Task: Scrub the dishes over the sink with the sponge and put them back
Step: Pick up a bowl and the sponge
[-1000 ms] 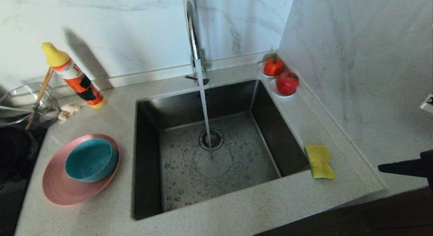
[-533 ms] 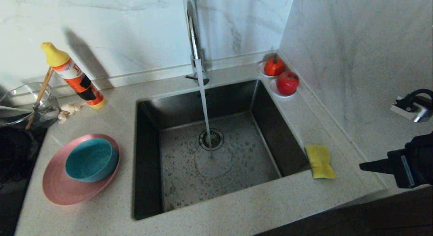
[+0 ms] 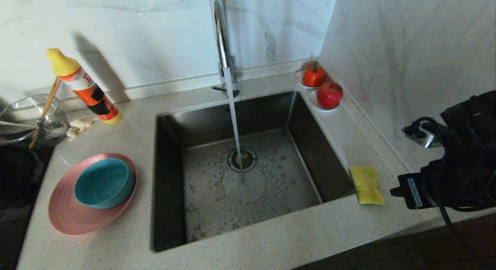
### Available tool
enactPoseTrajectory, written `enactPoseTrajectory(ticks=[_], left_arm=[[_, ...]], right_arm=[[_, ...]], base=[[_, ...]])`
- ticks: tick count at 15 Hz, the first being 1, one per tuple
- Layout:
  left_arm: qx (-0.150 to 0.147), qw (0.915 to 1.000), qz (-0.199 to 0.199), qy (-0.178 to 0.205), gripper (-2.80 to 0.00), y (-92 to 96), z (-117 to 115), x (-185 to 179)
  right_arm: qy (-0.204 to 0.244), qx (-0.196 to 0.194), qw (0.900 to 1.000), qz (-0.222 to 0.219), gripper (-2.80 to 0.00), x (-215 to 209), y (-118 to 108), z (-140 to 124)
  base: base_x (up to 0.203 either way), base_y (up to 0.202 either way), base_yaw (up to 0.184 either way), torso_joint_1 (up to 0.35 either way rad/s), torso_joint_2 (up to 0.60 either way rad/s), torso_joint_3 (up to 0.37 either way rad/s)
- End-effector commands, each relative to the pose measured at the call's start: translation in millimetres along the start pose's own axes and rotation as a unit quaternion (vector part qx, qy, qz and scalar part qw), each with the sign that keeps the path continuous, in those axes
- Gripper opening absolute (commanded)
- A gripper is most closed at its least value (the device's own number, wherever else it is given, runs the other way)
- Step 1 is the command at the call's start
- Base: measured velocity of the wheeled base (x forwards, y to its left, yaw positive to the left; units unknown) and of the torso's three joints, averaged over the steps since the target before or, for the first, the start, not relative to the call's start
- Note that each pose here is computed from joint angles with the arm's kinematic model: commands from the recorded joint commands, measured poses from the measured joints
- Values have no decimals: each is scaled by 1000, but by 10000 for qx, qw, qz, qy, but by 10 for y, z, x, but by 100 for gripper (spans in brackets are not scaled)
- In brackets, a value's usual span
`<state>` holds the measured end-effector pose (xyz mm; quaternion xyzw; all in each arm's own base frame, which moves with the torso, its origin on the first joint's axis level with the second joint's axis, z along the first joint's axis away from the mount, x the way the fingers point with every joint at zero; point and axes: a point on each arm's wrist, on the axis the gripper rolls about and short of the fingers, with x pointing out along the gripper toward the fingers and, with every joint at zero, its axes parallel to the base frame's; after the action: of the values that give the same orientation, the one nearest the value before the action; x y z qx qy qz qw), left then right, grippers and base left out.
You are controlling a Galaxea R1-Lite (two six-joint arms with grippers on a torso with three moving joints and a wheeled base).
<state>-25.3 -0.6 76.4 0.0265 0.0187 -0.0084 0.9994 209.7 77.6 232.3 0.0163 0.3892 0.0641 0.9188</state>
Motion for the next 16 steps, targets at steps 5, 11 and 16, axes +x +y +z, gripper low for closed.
enactPoseTrajectory(ticks=[5, 11, 16], left_arm=[[1, 10000, 2, 2, -280, 0, 0, 0], [1, 10000, 2, 2, -280, 0, 0, 0], [1, 10000, 2, 2, -280, 0, 0, 0]], right_arm=[[286, 340, 9981, -437, -280, 322, 111, 42], [529, 529, 9950, -661, -280, 559, 124, 51], [586, 529, 9947, -653, -280, 662, 159, 105]], base=[[0, 0, 0, 0, 0, 0], [0, 0, 0, 0, 0, 0], [0, 0, 0, 0, 0, 0]])
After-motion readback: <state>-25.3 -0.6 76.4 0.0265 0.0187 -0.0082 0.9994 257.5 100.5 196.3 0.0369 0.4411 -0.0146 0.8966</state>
